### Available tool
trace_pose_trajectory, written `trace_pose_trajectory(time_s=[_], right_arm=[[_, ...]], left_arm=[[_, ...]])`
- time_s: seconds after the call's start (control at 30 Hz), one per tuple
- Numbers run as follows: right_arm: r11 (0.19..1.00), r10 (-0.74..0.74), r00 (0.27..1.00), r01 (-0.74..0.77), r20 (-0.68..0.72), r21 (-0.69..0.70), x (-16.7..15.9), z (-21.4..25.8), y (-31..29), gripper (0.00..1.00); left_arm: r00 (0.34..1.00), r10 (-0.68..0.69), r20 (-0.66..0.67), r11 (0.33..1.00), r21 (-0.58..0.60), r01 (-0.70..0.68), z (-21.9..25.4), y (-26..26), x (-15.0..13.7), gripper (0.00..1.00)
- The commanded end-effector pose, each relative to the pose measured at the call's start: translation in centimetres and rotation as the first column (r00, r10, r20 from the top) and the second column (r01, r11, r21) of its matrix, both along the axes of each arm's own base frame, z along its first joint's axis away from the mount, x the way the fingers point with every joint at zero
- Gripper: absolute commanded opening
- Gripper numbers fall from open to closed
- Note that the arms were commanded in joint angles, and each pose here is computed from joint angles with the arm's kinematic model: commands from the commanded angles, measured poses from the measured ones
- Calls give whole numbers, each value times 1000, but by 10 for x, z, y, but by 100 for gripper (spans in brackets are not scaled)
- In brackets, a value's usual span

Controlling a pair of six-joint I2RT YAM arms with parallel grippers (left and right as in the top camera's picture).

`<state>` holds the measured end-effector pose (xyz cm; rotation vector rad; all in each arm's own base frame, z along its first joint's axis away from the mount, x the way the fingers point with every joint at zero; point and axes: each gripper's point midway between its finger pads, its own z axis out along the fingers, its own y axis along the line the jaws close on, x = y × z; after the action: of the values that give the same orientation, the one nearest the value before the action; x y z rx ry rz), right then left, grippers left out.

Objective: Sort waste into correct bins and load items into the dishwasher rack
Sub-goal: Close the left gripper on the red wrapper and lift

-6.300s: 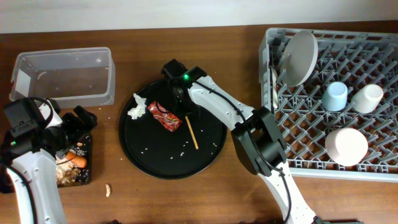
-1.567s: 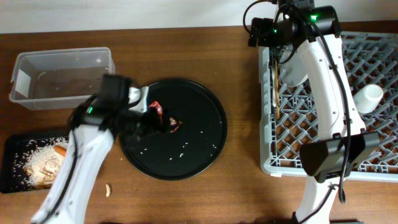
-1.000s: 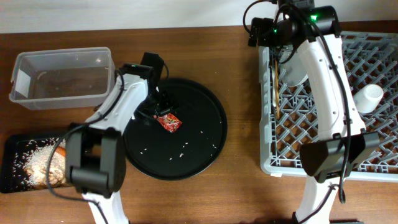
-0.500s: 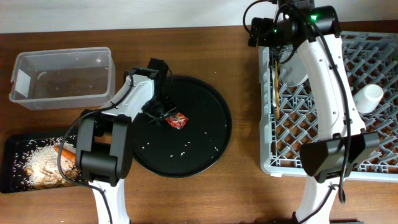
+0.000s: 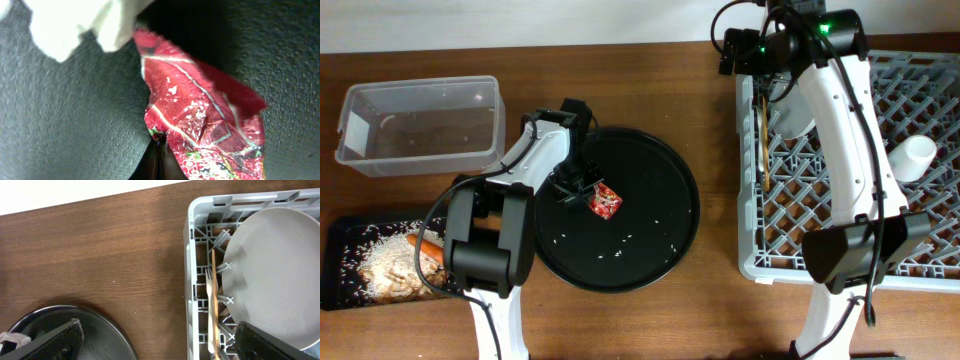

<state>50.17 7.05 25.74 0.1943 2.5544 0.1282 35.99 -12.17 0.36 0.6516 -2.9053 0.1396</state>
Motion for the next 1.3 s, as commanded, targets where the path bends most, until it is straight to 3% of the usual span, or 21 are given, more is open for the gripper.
trace_pose_trajectory(time_s=[0.0,0.37,0.5,0.63,0.7,0.93,1.27], right_arm=[[1000,-10,1000,10,10,10,-1,5,0,99],[1000,-10,1000,10,10,10,-1,5,0,99],[1000,-10,1000,10,10,10,-1,5,0,99],[1000,-10,1000,10,10,10,-1,5,0,99],[1000,-10,1000,10,10,10,-1,5,0,98],[1000,-10,1000,10,10,10,-1,5,0,99],[1000,-10,1000,10,10,10,-1,5,0,99]], left_arm=[[998,-36,45,999,-9,37,14,-4,8,1],[979,-61,194,997,-39,70,72,-5,17,1],[988,-74,138,996,-34,80,71,-5,2,27],[993,-101,67,995,-20,102,65,-5,-18,33],[993,-103,59,994,-19,105,56,-5,-22,46],[989,-59,135,996,-53,66,24,-12,-11,45],[977,-50,208,996,-67,65,17,-17,4,41]])
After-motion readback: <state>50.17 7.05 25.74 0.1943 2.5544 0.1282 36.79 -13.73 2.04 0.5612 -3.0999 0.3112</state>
